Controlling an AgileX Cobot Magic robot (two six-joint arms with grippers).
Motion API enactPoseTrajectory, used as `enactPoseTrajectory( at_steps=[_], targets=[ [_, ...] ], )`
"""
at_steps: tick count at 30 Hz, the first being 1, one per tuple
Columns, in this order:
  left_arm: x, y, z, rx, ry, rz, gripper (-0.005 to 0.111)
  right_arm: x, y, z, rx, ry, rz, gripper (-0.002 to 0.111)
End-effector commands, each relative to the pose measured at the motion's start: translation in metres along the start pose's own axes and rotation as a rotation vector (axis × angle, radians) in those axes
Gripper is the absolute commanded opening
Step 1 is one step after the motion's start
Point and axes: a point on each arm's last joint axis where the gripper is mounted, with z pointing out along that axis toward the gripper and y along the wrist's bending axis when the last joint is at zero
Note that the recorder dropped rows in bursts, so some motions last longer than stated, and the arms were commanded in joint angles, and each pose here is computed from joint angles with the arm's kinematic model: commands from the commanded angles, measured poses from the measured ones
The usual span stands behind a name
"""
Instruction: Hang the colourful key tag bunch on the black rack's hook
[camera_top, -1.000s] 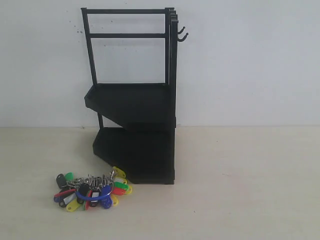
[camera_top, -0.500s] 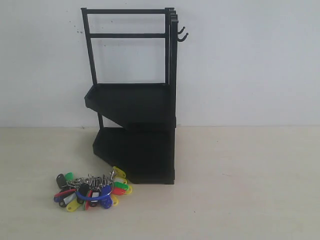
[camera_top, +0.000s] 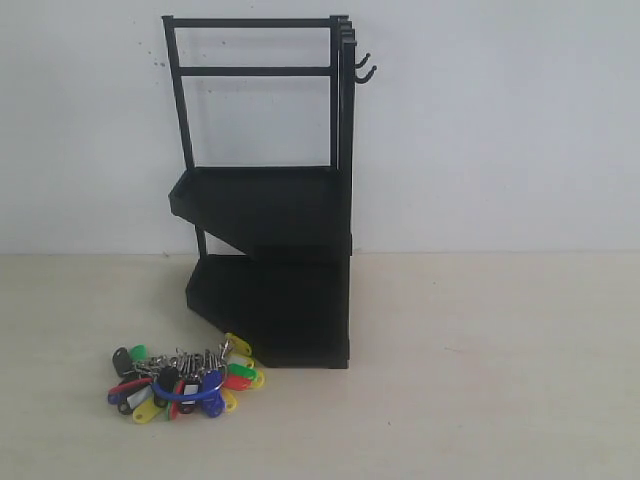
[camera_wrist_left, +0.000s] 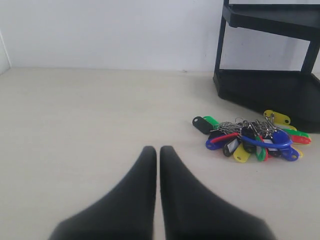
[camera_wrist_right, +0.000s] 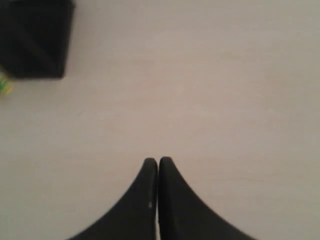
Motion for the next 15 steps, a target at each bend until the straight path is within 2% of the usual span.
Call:
enactPoseTrajectory(
  at_steps=[1,3,6,13,15],
  targets=[
    [-0.001,0.0,0.0,-0.001,-0.001,-0.003,0.004,0.003,0.042,0.012,-0.399,0.079,-0.343,0.0],
    [-0.001,0.0,0.0,-0.001,-0.001,-0.003,0.004,0.0,0.057,0.022,-0.521,0.08,-0.345,0.0],
    [-0.001,0.0,0.0,-0.001,-0.001,-0.003,0.004,-0.005,0.073,0.049,-0.568,0.098,-0.345,0.001],
    [-0.001,0.0,0.0,-0.001,-0.001,-0.003,0.004,-0.01,0.125,0.124,-0.606,0.246,-0.492,0.029],
    [-0.001,0.0,0.0,-0.001,-0.001,-0.003,0.004,-0.013,0.142,0.148,-0.612,0.292,-0.515,0.031]
  ],
)
